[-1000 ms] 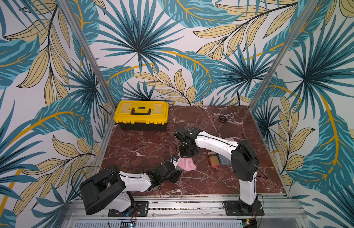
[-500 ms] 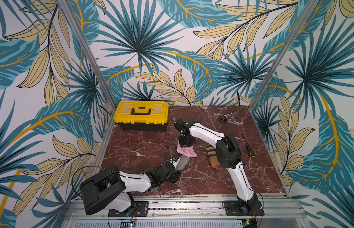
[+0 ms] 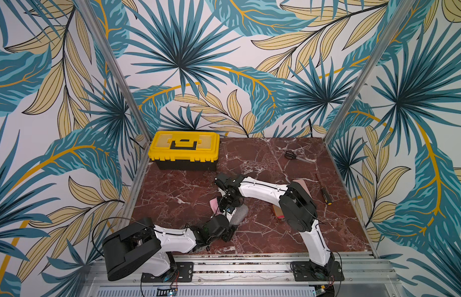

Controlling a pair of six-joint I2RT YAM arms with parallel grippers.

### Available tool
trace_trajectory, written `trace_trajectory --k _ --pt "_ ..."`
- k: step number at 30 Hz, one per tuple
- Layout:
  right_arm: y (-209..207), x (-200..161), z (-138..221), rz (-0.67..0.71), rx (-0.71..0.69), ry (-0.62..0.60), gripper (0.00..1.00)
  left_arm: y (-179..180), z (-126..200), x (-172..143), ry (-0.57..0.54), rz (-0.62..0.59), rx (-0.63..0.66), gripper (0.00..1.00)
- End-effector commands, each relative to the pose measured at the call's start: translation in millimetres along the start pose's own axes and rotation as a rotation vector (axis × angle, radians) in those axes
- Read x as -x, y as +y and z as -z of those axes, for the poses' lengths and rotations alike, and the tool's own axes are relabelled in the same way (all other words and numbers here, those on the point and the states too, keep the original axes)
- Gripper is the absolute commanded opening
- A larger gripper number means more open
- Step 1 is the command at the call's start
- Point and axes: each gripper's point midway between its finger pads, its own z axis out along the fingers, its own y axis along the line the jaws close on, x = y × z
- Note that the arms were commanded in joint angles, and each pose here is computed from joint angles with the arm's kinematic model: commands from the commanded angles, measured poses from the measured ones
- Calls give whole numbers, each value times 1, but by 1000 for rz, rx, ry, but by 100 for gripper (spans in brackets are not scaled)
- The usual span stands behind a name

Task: Wipe the eyeglass case
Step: Wipe the dirt from the eyeglass case.

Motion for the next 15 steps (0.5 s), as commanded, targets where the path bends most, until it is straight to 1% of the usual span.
trace_trajectory --k 1,2,3,6,8,11,15 --pt "-24 -30 -6 -87 -3 153 0 35 6 -7 -8 80 148 27" --pt "-37 -26 -2 -87 -42 140 0 36 7 -7 -7 85 153 26" --pt "-62 -13 6 -118 -82 116 0 37 8 -7 -6 91 157 26" --pt "-115 -1 26 -89 -280 82 0 42 11 -12 9 106 179 26" --pt "-141 3 35 -80 -368 75 0 43 12 -15 17 115 185 26" --pt "-162 3 43 -107 -412 64 0 44 11 -18 31 120 190 26" --pt "-156 0 47 -143 -359 42 0 41 4 -22 63 110 183 26"
